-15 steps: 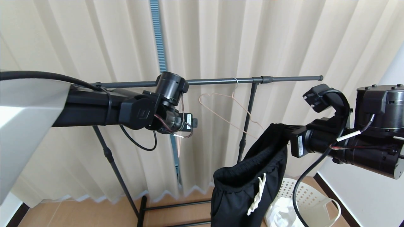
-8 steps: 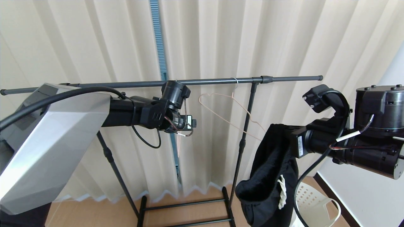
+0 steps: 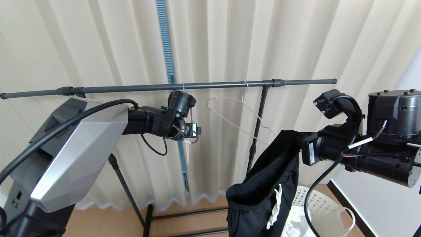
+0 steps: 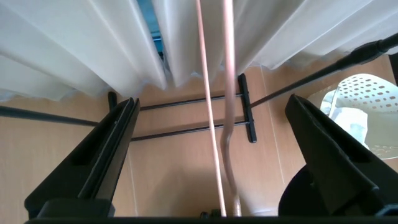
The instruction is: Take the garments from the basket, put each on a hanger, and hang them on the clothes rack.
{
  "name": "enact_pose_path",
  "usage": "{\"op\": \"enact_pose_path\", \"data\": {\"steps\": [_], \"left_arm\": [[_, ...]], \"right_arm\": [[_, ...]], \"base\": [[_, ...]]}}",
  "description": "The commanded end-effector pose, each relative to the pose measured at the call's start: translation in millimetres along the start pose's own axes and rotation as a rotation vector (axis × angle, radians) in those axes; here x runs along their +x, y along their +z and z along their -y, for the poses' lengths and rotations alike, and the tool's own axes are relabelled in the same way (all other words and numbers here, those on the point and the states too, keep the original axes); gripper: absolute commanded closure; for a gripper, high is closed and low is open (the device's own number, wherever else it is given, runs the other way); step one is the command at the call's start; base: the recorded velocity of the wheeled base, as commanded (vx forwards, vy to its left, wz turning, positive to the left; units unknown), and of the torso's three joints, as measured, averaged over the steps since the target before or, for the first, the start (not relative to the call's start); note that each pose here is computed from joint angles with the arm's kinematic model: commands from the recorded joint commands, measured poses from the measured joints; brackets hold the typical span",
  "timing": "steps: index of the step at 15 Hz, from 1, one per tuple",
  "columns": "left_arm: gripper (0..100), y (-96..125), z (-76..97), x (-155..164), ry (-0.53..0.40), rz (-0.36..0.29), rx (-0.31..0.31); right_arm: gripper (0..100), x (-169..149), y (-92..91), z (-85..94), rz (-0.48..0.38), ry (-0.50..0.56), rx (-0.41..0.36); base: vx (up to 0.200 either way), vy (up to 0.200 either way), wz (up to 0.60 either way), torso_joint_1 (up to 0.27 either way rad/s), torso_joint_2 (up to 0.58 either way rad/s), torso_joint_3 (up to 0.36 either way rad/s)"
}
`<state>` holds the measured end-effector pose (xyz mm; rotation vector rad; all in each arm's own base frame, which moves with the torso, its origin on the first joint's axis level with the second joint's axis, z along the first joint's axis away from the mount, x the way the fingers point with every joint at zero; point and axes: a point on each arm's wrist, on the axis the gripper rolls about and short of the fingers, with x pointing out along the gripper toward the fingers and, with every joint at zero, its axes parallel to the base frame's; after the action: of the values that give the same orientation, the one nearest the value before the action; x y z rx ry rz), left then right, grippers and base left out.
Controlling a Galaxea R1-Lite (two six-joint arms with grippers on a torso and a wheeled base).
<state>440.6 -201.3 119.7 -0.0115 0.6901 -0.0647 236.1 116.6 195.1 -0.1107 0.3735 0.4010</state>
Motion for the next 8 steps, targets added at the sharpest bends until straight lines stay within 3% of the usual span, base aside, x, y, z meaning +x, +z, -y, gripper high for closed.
{"op": "enact_pose_path", "data": {"steps": [1,3,4,8], "left_arm": [[0,-2.1,0.5,5.3,0.002,-0.005,0.002],[0,-2.3,1.2,5.2,0.001,-0.005,0.006],[100,-2.3,1.2,5.2,0.001,-0.005,0.006],[100,-1.4,2.6,3.4,-0.003,-0.001,0.005]], "right_arm": [[100,0.7,-0.3,0.1,-0.002,-0.001,0.0],[100,0.7,-0.3,0.1,-0.002,-0.001,0.0],[100,0.7,-0.3,0.1,-0.002,-0.001,0.0],[100,0.7,-0.3,0.1,-0.002,-0.001,0.0]], "base": [[0.0,0.0,0.0,0.0,0.0,0.0],[0.0,0.0,0.0,0.0,0.0,0.0],[0.0,0.0,0.0,0.0,0.0,0.0],[0.0,0.0,0.0,0.0,0.0,0.0]]}}
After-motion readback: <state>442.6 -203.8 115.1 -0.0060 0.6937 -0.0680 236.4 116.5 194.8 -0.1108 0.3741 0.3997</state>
